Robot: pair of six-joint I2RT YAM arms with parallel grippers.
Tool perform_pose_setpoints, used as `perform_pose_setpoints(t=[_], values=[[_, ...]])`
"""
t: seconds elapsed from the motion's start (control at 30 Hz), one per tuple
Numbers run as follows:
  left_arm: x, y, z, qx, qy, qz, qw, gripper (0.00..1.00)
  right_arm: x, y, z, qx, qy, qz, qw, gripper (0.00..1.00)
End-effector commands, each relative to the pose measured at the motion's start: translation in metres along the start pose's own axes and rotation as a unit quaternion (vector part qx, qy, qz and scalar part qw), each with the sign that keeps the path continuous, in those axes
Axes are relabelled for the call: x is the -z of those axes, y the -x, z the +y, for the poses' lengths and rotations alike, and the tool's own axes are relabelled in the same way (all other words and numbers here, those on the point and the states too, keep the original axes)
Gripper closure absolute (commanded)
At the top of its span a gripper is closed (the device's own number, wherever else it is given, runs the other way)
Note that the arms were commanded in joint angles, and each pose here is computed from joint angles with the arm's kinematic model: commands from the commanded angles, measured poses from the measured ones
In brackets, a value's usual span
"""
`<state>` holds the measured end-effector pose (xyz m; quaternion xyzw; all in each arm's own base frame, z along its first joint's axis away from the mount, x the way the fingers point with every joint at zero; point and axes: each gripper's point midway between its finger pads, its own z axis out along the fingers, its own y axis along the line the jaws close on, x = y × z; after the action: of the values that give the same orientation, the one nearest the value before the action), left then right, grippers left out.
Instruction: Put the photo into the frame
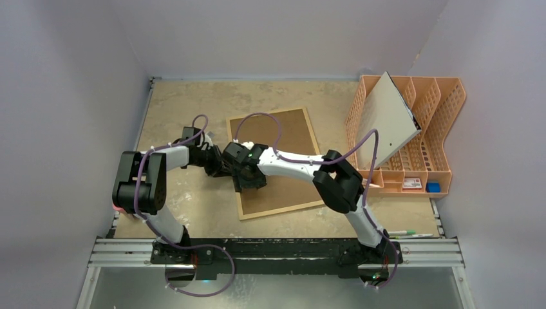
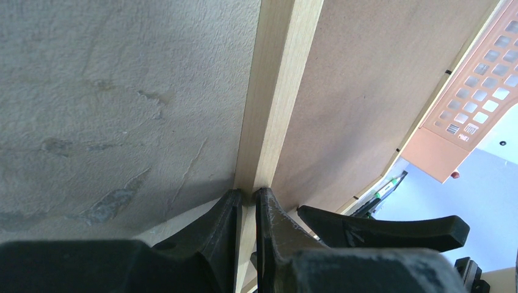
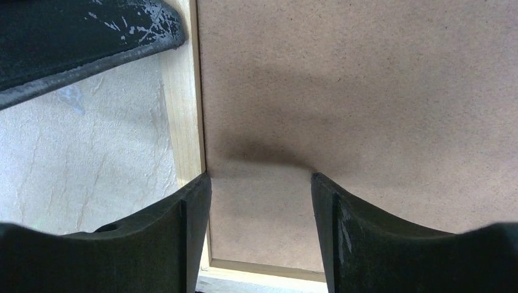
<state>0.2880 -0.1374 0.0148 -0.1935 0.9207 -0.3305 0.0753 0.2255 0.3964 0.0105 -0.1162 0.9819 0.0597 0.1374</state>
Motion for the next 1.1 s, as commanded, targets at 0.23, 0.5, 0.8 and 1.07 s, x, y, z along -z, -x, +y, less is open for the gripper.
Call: perform_pose_setpoints(t=[0.23, 0.5, 0.8, 1.07], values=[[-0.006, -0.039, 0.073, 0.027, 0.145, 0.05, 0.988, 0.84, -0.104, -0.067, -0.072, 0.051, -0.16, 0.057, 0.984, 0.4], [-0.006, -0.038, 0.073, 0.028, 0.147, 0.047, 0.988, 0.84, -0.115, -0.085, -0.087, 0.071, -0.198, 0.074, 0.975, 0.4], [-0.003, -0.033, 0.07, 0.026, 0.151, 0.04, 0.987, 0.84, -0.097, -0.064, -0.074, 0.043, -0.182, 0.035, 0.982, 0.39], [0.003, -0.011, 0.038, 0.026, 0.1, -0.002, 0.995, 0.83, 0.02, 0.074, -0.042, -0.014, -0.033, -0.2, 0.979, 0.33]])
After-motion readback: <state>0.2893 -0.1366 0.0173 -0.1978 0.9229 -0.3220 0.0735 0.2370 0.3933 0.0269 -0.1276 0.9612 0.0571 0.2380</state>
